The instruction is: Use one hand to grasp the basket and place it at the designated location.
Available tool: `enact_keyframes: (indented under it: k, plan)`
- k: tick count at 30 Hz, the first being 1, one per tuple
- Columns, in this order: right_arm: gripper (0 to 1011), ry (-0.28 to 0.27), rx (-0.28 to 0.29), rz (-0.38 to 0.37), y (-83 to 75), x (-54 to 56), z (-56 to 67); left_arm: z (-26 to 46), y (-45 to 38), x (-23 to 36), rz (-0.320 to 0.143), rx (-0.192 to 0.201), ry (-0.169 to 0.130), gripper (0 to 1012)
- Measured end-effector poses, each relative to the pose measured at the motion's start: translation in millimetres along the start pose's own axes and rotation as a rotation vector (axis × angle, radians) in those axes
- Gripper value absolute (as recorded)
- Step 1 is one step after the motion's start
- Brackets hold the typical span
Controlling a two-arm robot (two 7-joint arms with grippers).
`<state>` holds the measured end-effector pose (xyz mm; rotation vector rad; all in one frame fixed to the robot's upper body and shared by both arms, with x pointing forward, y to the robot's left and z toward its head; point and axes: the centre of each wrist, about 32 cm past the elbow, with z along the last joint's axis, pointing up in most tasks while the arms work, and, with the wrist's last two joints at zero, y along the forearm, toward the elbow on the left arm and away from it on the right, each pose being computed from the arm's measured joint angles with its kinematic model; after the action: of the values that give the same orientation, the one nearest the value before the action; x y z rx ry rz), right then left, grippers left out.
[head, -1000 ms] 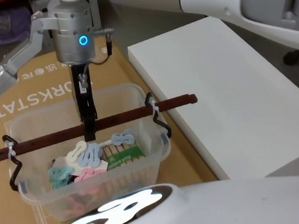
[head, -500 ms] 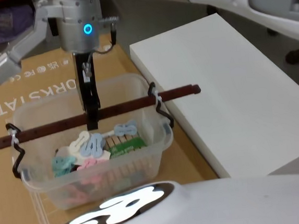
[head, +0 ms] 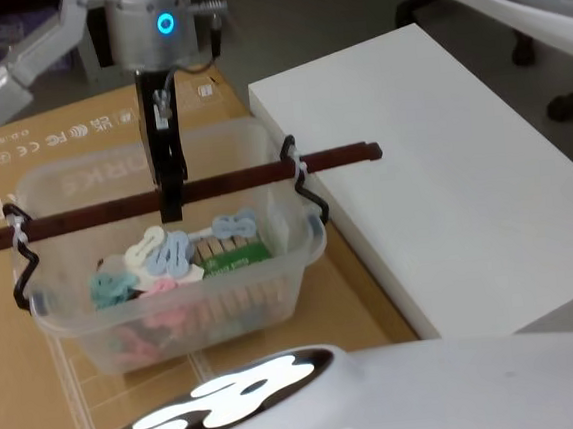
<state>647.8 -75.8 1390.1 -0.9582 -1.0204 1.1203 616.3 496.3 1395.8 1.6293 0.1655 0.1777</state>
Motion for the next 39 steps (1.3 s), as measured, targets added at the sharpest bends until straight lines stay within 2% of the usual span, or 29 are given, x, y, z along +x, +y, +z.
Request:
enact_keyframes:
  k: [15,39]
  plan:
    - [241,0.005,-0.047,-0.030,-30.6,-1.7,-1.8,0.0,0.0,0.0,0.000,0.000,0.000,0]
    - [241,0.020,-0.094,-0.069,-61.7,-8.1,-0.3,0.0,0.0,0.0,0.000,0.000,0.000,0]
